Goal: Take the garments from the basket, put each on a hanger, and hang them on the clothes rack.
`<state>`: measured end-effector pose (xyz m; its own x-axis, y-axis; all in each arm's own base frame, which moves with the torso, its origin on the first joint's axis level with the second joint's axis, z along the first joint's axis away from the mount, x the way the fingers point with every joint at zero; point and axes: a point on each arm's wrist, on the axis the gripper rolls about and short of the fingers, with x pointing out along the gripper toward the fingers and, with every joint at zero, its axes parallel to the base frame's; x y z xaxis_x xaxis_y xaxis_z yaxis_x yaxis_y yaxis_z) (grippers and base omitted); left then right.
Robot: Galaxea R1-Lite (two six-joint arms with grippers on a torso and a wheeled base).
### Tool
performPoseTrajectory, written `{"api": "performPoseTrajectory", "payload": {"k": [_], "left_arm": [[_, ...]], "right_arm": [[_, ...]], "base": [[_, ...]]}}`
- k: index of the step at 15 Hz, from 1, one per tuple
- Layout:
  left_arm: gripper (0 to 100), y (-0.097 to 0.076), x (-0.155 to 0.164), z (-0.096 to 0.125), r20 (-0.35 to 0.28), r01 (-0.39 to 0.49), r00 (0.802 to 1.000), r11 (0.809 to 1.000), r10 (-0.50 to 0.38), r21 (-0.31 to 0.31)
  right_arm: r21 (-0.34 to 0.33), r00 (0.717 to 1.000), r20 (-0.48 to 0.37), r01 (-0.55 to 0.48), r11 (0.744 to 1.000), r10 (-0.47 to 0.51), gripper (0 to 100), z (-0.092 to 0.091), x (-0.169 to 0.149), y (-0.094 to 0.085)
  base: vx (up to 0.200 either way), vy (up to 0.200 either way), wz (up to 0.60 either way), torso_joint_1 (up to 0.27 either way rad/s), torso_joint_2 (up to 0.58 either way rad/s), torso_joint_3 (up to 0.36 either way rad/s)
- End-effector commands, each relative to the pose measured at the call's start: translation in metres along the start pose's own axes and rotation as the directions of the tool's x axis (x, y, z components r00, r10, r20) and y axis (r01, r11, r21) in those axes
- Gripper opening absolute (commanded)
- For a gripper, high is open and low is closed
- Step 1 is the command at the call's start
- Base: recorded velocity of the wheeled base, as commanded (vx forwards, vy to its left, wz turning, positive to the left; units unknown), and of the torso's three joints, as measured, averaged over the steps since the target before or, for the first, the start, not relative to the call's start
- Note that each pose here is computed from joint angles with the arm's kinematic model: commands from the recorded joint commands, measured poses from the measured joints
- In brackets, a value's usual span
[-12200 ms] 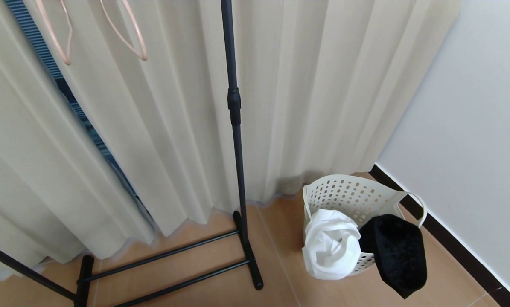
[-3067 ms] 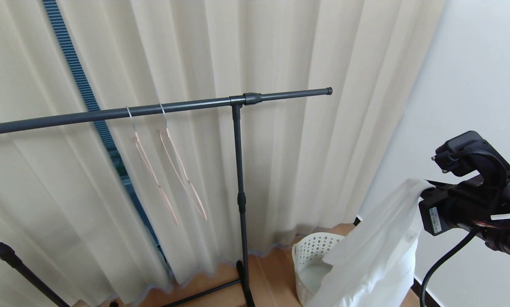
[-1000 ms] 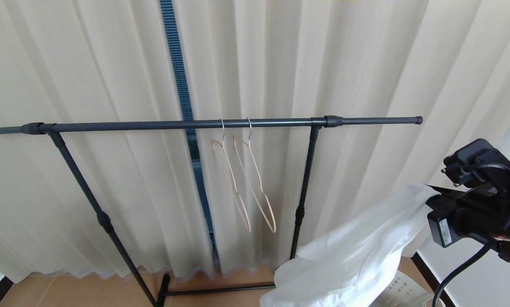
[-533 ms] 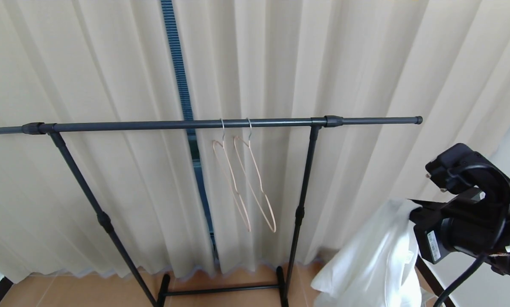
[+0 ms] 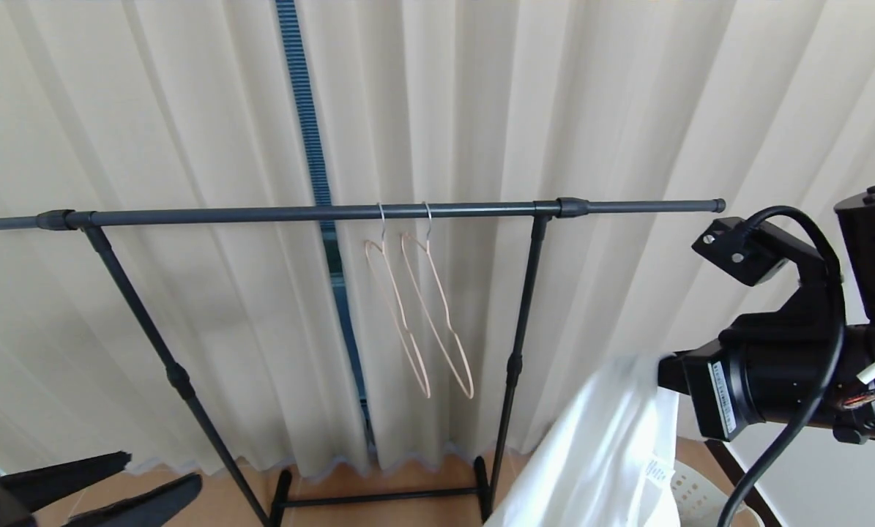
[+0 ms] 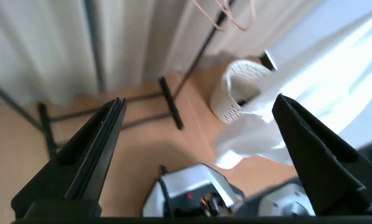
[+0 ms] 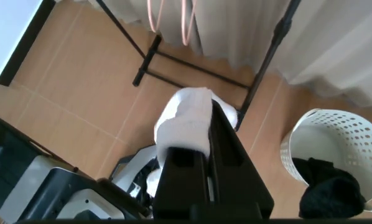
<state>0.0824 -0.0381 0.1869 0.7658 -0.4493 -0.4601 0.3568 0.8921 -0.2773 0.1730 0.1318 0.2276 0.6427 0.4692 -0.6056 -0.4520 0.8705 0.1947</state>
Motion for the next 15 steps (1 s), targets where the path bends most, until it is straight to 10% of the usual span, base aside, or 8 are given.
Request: {"api": "performPoseTrajectory", "payload": {"k": [1,12,15], "left_arm": [[100,-0.016,0.043,0.013,-0.173,0.045,0.984,0.999,-0.043,0.010],[100,-0.099,0.162,0.005,-0.457,0.178,0.875,0.984,-0.157,0.003],[100,-0.113,0.189,0.004,-0.411,0.205,0.891,0.979,-0.192,-0.013]], "right_arm": [[-0.008,1.000,-0.024,-0.010,1.000,0.010,0,-0.002,0.012,0.010],[0.123,0.983,0.035,0.174,0.977,-0.180,0,0.024,0.072,0.056],[0.128,0.983,0.050,0.168,0.978,-0.175,0,0.024,0.066,0.059]], "base": [[0.000,0.000,0.00,0.000,0.00,0.000],[0.000,0.000,0.00,0.000,0.00,0.000],[0.000,0.000,0.00,0.000,0.00,0.000]]}}
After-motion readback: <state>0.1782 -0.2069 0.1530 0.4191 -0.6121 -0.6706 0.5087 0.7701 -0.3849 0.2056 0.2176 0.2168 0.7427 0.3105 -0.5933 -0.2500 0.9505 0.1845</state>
